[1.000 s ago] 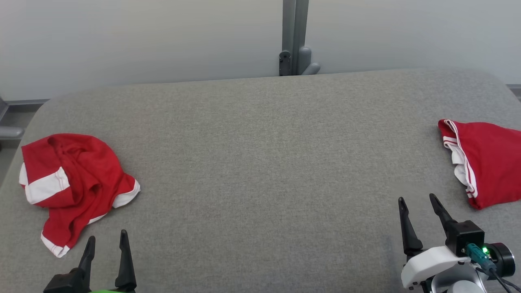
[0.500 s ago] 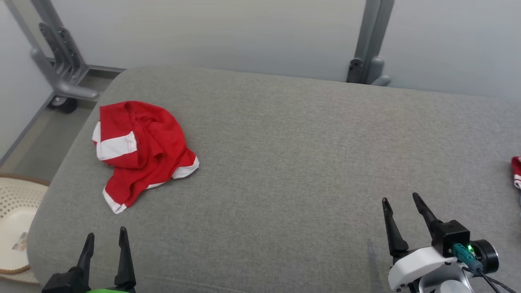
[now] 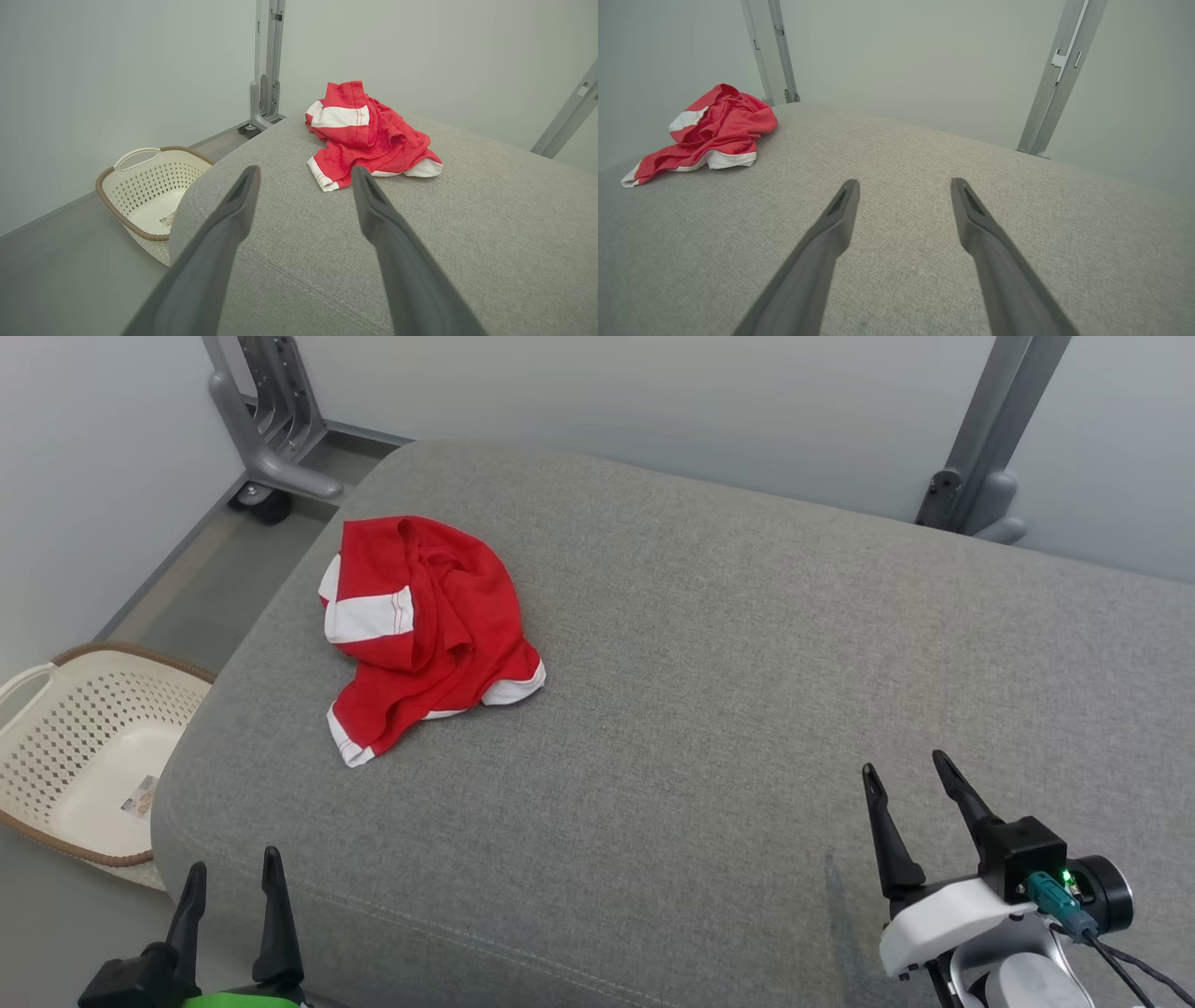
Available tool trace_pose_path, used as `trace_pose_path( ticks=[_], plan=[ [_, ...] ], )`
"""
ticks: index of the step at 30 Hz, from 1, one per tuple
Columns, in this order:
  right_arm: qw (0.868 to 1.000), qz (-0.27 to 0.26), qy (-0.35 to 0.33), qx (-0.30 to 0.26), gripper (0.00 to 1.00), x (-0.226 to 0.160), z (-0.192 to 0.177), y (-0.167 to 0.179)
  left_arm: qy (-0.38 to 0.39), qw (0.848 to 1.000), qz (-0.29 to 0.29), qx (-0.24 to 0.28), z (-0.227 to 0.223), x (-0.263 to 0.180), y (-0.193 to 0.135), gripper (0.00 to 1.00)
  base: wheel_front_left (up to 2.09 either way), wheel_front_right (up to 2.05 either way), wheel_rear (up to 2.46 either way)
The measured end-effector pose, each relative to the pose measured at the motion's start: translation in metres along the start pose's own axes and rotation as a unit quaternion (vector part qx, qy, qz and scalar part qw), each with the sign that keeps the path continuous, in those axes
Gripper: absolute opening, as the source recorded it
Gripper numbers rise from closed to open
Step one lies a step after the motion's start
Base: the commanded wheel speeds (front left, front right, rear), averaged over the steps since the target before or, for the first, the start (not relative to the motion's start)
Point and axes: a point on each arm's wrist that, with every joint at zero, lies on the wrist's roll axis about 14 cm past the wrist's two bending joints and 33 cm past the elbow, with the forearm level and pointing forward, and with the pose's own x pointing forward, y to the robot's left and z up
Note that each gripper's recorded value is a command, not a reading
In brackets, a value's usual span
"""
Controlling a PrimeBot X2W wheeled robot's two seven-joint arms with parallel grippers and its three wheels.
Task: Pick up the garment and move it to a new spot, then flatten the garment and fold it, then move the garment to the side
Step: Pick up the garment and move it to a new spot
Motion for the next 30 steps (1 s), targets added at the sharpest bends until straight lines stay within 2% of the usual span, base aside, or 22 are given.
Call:
trace_pose_path(
  ticks=[7, 19, 24, 30],
  plan=[
    [1.000, -0.001, -0.001, -0.010, 1.00, 0.019, -0.007, -0.009, 0.002, 1.000, -0.010, -0.006, 0.003, 0.024, -0.014, 1.00, 0.00, 0.00, 0.00],
    [0.999, -0.036, 0.013, -0.039, 1.00, 0.049, -0.044, -0.073, 0.032, 0.997, -0.052, -0.047, -0.014, 0.136, -0.074, 1.00, 0.00, 0.00, 0.00],
    [0.997, -0.048, 0.024, -0.051, 1.00, 0.056, -0.067, -0.099, 0.059, 0.995, -0.063, -0.051, -0.033, 0.184, -0.097, 1.00, 0.00, 0.00, 0.00],
    [0.996, -0.049, 0.061, -0.043, 1.00, 0.050, -0.106, -0.108, 0.160, 0.986, -0.026, -0.036, -0.103, 0.195, -0.087, 1.00, 0.00, 0.00, 0.00]
  ],
)
